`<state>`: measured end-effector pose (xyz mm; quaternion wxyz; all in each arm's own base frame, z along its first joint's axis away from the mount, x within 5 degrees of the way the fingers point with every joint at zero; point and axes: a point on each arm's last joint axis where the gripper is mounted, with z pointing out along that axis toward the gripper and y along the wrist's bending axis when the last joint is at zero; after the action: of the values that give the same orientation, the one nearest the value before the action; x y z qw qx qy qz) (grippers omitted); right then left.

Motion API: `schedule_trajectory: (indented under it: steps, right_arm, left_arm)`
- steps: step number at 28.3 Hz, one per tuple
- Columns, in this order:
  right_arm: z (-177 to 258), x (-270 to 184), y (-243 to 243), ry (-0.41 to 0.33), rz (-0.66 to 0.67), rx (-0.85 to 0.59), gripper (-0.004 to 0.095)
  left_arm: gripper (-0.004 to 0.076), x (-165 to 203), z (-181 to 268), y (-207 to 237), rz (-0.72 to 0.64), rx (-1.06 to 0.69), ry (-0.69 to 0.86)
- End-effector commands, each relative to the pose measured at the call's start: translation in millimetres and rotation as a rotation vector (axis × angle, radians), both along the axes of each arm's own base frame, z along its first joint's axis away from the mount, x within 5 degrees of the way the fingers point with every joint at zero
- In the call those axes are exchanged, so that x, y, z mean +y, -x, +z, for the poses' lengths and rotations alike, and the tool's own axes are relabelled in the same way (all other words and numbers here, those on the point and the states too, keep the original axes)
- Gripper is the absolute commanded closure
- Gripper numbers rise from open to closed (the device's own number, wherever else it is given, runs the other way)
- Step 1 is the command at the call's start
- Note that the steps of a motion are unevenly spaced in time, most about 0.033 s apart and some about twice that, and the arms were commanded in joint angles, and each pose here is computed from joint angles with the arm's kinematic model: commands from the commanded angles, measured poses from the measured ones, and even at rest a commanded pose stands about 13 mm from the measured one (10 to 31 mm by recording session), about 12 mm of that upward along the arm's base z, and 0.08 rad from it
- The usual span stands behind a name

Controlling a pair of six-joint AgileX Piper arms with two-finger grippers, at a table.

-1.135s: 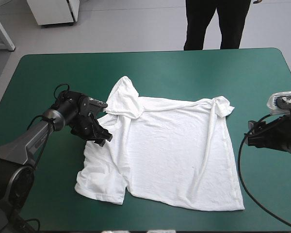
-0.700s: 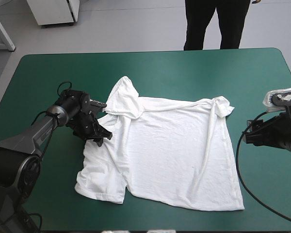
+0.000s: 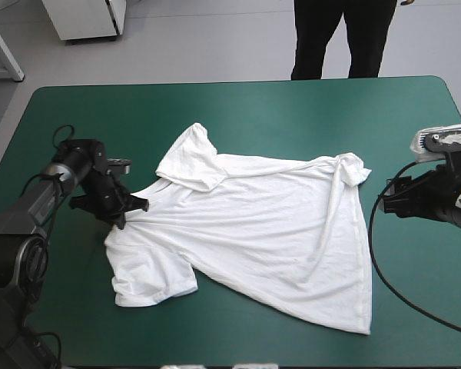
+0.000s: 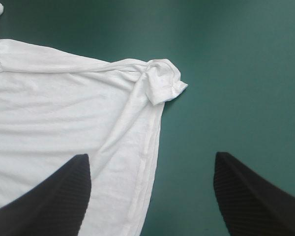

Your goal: Fold the cloth

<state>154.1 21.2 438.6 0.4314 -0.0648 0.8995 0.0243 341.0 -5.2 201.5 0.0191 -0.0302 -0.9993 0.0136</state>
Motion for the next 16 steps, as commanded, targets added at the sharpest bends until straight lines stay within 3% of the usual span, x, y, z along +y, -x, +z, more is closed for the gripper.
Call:
schedule_trajectory:
  steps: [1, 5, 12, 16]
  right_arm:
    - [12, 3, -4, -0.024, 0.022, -0.082, 0.0260]
    - [11, 8, -10, -0.053, 0.055, -0.069, 0.0260]
    - [9, 21, -25, -0.132, 0.140, -0.048, 0.0260]
    - [6, 34, -28, -0.103, 0.214, -0.041, 0.0260]
  left_arm:
    - [0.0734, 60, 16, 2, 0.062, -0.054, -0.186]
    - [0.0734, 107, 53, -9, 0.193, -0.184, -0.214]
    - [0.0734, 144, 117, -32, 0.273, -0.432, -0.290]
    - [0.0734, 156, 130, -53, 0.298, -0.484, -0.296]
